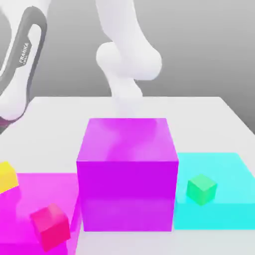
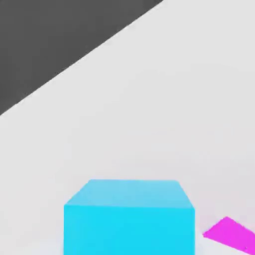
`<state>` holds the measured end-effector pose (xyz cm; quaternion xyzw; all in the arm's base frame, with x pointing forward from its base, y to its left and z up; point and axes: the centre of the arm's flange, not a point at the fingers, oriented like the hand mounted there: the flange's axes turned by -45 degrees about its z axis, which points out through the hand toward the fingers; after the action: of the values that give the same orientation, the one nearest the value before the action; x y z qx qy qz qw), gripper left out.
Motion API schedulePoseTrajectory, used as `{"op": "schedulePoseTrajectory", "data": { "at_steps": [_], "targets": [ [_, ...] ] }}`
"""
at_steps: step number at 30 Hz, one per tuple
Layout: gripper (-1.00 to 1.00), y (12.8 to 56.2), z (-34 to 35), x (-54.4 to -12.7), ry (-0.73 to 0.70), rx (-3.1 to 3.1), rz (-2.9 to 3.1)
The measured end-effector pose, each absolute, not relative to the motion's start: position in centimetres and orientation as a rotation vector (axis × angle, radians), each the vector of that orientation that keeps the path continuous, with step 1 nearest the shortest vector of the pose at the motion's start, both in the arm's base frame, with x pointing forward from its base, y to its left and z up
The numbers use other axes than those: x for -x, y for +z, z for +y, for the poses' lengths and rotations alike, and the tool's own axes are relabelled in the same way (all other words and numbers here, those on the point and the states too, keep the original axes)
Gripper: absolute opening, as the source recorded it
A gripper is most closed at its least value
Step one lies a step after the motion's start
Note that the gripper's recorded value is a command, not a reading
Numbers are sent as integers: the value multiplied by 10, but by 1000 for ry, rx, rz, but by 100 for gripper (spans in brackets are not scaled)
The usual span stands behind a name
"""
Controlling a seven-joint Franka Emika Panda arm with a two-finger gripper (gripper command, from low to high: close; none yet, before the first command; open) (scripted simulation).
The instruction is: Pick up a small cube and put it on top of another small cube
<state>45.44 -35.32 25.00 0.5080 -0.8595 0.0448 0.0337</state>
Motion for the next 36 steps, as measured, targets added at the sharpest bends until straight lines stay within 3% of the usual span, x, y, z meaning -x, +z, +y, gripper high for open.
{"op": "schedulePoseTrajectory", "data": {
  "at_steps": [5,11,22,36],
  "targets": [
    [-100,270,-231,-545,107,-1897,-2516],
    [-100,296,-82,-586,-14,-2235,-2363],
    [-100,337,61,-533,-171,-2526,-2154],
    [-100,343,160,-430,-85,-2631,-1825]
  ]
}}
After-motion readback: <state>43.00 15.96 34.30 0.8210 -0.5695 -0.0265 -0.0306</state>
